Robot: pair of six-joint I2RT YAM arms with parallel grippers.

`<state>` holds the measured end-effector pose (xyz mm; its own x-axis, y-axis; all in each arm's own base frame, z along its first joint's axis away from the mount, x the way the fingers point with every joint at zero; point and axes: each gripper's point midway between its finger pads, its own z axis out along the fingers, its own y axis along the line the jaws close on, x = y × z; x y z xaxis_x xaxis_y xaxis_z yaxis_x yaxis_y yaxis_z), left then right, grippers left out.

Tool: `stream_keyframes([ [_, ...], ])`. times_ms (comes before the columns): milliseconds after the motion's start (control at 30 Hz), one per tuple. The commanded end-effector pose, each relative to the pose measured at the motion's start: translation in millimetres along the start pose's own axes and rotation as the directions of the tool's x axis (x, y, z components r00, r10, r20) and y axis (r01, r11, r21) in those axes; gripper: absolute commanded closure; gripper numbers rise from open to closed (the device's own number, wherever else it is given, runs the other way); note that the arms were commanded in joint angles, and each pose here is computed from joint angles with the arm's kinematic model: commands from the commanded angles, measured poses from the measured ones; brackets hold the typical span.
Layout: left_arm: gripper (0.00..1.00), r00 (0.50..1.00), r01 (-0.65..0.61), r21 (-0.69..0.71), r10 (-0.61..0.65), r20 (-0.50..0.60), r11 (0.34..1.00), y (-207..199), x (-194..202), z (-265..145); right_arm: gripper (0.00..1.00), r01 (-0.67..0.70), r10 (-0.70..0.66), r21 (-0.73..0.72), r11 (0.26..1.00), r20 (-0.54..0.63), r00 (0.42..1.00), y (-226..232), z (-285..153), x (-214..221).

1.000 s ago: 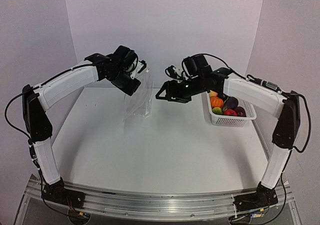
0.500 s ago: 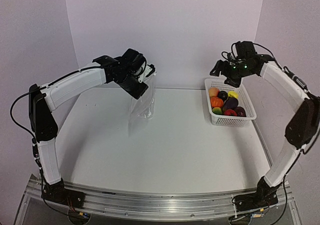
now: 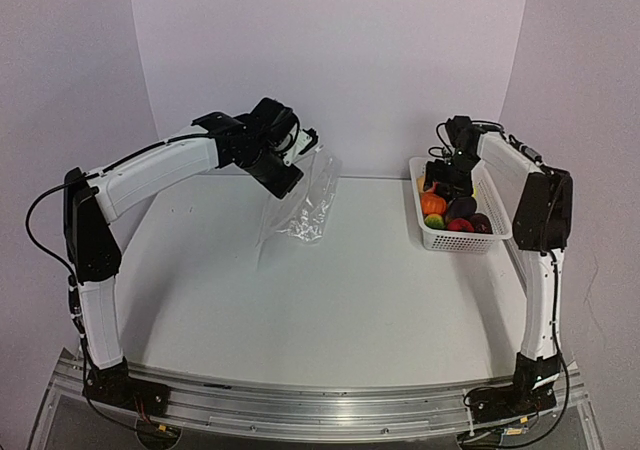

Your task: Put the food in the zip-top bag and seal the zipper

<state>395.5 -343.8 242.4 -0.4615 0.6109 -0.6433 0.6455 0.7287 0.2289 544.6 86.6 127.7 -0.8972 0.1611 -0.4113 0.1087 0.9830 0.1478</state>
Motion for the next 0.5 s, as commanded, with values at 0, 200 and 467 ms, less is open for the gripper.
stream_keyframes([
  [0,1.00,0.999,0.004,-0.010,-0.003,0.044,1.000,5,-17,-4,0.12,0.078,-0.079,-0.005,0.997,-0.012,0.997,-1,25,-8],
  [200,1.00,0.999,0.004,-0.017,-0.004,0.037,1.000,5,-14,-5,0.15,0.142,-0.141,0.054,0.988,-0.016,0.990,-10,53,-12],
  [467,1.00,0.999,0.010,0.002,-0.010,0.036,1.000,2,-13,-5,0.11,0.173,-0.172,0.061,0.983,-0.033,0.985,-15,82,-11],
])
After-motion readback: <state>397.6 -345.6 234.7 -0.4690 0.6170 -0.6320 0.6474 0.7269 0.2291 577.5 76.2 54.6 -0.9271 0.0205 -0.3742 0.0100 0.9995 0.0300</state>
